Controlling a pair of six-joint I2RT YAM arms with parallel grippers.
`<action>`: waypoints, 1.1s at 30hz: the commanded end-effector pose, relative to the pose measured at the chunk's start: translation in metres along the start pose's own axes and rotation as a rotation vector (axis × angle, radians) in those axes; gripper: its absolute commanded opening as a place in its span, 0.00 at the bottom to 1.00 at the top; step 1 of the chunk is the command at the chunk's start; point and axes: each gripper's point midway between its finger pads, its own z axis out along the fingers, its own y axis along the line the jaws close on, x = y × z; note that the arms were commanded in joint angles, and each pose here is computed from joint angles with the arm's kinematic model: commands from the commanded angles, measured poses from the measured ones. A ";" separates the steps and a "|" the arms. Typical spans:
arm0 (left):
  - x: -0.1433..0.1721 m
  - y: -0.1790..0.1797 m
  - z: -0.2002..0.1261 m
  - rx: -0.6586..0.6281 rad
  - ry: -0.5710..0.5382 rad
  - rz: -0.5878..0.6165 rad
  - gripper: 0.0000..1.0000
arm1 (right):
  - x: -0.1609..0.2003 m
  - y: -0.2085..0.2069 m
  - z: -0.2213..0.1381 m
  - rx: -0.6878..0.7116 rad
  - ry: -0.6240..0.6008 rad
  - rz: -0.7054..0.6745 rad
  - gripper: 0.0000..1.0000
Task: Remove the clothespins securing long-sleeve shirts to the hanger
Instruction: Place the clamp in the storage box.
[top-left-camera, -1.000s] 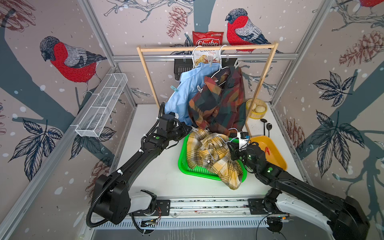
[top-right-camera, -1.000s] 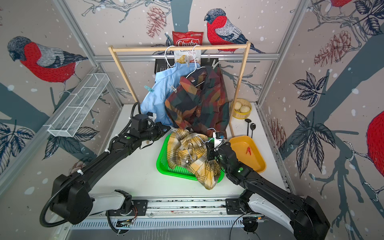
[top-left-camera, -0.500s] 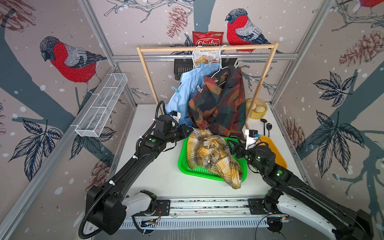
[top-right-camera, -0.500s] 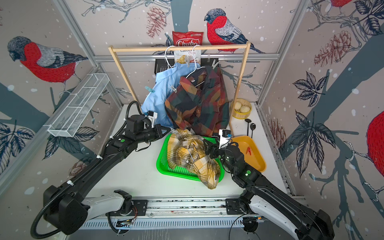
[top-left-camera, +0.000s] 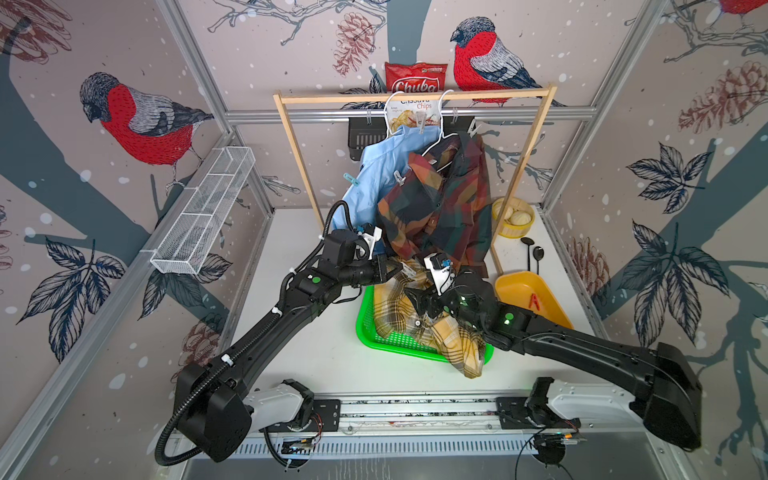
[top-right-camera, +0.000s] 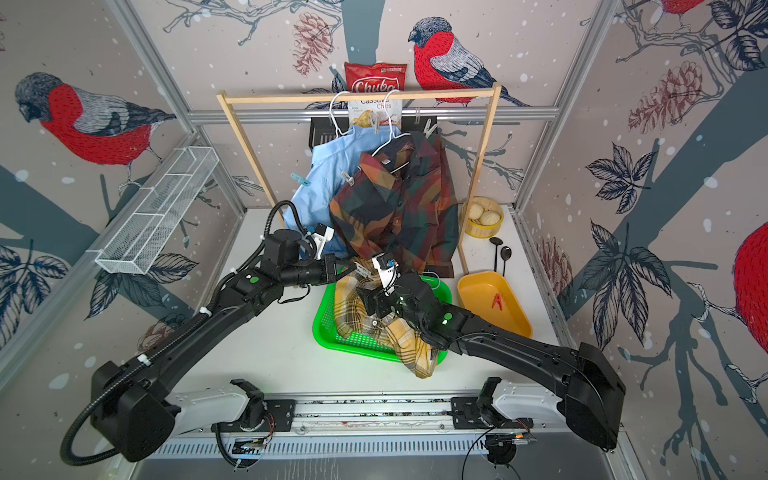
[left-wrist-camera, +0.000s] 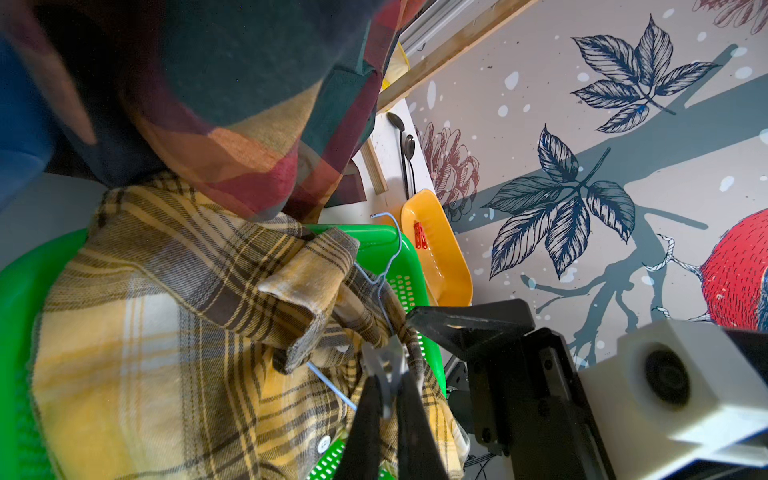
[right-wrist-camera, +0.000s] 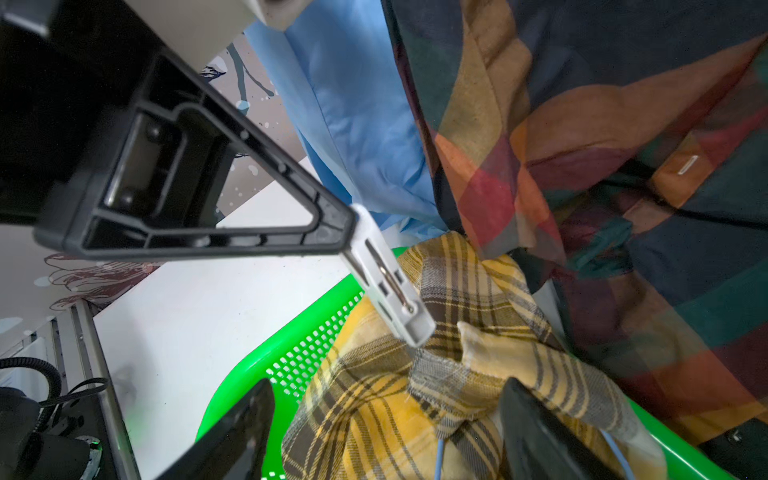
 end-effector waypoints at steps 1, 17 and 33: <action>0.003 -0.008 -0.001 0.028 0.016 0.036 0.00 | -0.014 0.003 0.004 -0.016 -0.031 -0.029 0.83; 0.014 -0.011 -0.001 0.042 0.042 0.045 0.00 | -0.009 -0.009 0.023 0.038 0.030 -0.072 0.65; 0.019 -0.008 0.003 0.042 0.069 0.053 0.00 | -0.004 -0.002 0.022 -0.027 0.073 -0.129 0.72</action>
